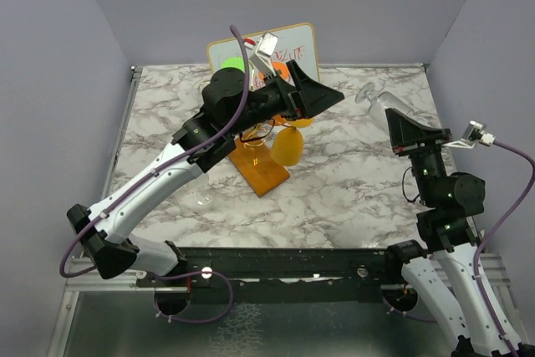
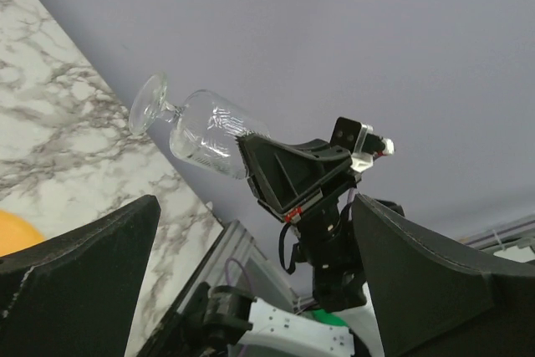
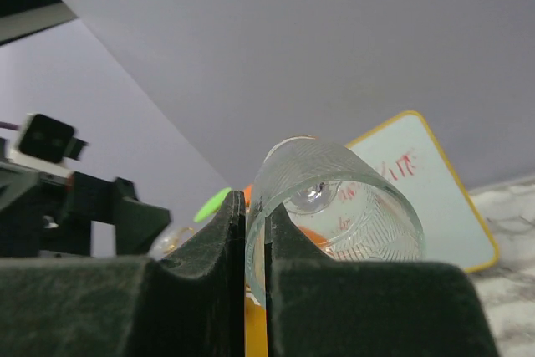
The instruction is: Place the wine glass upside down on the wine glass rack
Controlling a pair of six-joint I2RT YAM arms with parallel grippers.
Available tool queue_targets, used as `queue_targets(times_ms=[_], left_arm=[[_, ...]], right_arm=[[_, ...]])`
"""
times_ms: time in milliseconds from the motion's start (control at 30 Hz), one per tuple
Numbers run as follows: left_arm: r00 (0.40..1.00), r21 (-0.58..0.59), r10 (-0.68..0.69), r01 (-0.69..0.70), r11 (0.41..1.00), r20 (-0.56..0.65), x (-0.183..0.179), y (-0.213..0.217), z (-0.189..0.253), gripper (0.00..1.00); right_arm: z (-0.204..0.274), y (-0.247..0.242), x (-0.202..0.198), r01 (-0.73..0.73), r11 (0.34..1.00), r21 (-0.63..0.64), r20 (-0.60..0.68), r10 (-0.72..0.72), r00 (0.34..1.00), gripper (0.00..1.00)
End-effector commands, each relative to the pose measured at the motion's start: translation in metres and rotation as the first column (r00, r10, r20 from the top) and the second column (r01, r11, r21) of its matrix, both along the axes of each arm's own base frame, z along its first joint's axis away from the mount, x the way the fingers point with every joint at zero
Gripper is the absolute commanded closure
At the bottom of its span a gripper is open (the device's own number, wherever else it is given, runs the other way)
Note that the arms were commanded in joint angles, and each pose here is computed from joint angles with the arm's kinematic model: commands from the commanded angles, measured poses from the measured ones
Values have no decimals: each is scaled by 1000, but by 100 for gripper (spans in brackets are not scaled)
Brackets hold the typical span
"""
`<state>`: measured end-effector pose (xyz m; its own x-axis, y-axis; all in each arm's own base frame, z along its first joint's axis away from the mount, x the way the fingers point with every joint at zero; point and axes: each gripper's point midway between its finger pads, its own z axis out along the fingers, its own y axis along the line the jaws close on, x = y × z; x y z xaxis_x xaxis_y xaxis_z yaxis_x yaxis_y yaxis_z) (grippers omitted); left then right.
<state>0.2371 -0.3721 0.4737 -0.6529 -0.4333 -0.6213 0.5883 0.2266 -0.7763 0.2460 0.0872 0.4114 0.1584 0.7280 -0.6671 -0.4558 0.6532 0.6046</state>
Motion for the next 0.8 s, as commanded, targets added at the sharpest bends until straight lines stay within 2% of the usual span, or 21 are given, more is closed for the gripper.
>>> queue_targets(times_ms=[0, 100, 167, 300, 467, 767], left_arm=[[998, -165, 44, -50, 985, -41, 14, -17, 30, 1], [999, -230, 21, -31, 973, -46, 12, -27, 37, 1], [1000, -257, -12, 14, 966, 7, 3, -36, 47, 1], [998, -255, -43, 53, 965, 47, -6, -52, 55, 1], [998, -252, -54, 56, 966, 16, -7, -65, 47, 1], [985, -259, -169, 170, 951, 29, -24, -86, 51, 1]], right_arm=[[76, 6, -47, -128, 989, 68, 299, 102, 949, 99], [93, 9, -62, -182, 980, 81, 368, 140, 919, 99], [100, 9, -68, -209, 973, 97, 399, 154, 904, 99], [108, 11, -72, -249, 961, 119, 429, 177, 886, 99], [119, 12, -77, -288, 948, 133, 473, 195, 859, 99], [128, 17, -79, -335, 934, 128, 505, 229, 832, 99]])
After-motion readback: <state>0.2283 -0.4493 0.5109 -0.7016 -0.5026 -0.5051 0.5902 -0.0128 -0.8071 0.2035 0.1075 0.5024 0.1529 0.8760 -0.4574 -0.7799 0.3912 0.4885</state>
